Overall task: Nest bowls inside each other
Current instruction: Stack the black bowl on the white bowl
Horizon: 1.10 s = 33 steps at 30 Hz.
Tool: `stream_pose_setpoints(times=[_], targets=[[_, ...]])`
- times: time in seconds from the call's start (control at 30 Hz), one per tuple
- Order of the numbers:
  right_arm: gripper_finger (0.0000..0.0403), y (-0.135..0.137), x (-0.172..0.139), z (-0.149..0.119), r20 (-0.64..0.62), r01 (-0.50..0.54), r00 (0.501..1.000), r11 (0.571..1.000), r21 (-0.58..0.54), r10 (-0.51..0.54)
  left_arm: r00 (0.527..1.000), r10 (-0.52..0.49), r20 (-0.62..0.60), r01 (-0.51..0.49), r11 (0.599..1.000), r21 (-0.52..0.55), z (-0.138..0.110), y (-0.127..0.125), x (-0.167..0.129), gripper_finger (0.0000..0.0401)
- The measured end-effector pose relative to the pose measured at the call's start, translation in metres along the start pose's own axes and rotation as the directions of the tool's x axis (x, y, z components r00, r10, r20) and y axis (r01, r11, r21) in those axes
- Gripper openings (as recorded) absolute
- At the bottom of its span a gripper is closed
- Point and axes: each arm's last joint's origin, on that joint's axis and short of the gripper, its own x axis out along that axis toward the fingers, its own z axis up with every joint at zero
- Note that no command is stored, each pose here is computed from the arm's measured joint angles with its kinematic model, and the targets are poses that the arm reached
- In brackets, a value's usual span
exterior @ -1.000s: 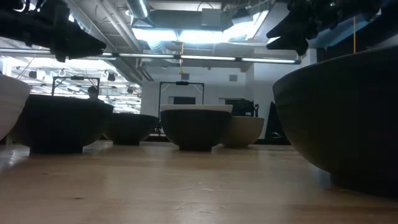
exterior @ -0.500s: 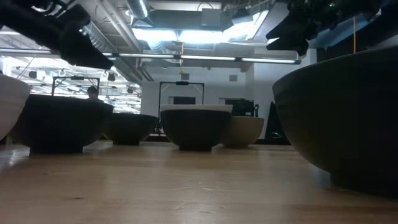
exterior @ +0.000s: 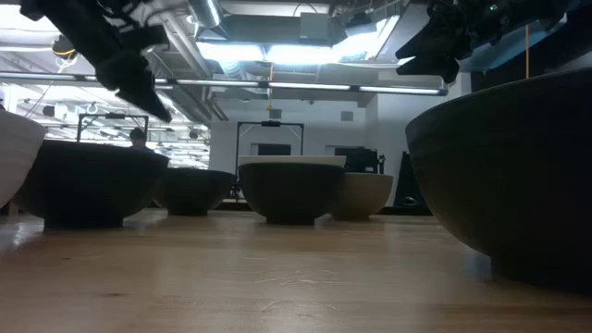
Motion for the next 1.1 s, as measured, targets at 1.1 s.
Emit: stream_pose_setpoints(times=[1.1], targets=[[0.0211, 0.0, 0.0, -0.002, -0.02, 0.003, 1.0, 1.0, 0.0, -0.003, 0.945, -0.06, -0.321, 0.09, 0.993, 0.08, -0.009, -0.007, 0.067, 0.0146]])
